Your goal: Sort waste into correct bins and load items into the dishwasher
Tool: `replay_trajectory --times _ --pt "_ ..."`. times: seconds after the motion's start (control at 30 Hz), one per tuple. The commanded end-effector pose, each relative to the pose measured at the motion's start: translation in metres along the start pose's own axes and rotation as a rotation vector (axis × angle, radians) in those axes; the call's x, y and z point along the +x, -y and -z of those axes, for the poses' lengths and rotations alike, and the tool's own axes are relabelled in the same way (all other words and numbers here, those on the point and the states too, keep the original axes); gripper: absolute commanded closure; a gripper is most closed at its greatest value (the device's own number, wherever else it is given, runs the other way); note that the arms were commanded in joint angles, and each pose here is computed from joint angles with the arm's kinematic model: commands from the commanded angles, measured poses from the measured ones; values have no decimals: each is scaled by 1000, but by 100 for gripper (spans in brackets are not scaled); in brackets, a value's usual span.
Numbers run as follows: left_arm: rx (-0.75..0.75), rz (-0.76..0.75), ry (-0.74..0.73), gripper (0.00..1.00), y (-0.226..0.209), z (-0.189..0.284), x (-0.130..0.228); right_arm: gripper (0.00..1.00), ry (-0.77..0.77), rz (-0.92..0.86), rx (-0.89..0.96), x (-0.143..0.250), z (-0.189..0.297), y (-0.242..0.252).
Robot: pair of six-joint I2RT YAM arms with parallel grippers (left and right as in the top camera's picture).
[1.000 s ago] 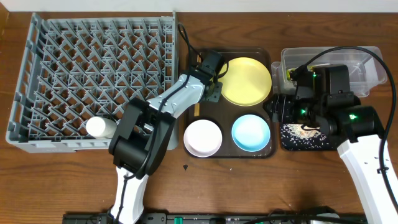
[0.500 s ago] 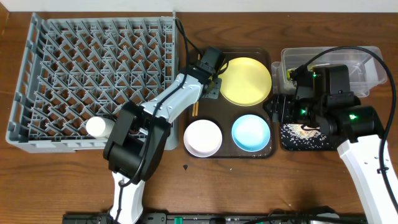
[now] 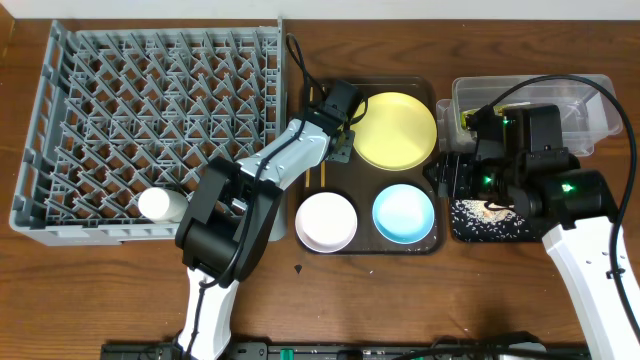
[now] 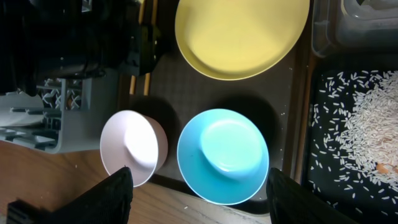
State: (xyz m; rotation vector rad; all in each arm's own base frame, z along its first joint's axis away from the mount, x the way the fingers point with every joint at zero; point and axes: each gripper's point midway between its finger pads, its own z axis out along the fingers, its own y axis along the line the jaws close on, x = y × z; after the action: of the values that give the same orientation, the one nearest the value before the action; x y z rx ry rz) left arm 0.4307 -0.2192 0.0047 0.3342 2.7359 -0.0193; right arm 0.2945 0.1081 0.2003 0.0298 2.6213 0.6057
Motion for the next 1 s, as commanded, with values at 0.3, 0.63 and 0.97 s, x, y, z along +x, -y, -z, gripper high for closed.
replay_trajectory --times 0.3,0.63,0.97 --pt "45 12 -129 90 5 -14 33 38 3 10 -7 -1 3 -2" --pt "65 24 -27 92 3 58 -10 39 4 11 -7 -1 3 -2" --pt "41 138 94 92 -57 161 -27 38 3 11 -7 -1 3 -2"
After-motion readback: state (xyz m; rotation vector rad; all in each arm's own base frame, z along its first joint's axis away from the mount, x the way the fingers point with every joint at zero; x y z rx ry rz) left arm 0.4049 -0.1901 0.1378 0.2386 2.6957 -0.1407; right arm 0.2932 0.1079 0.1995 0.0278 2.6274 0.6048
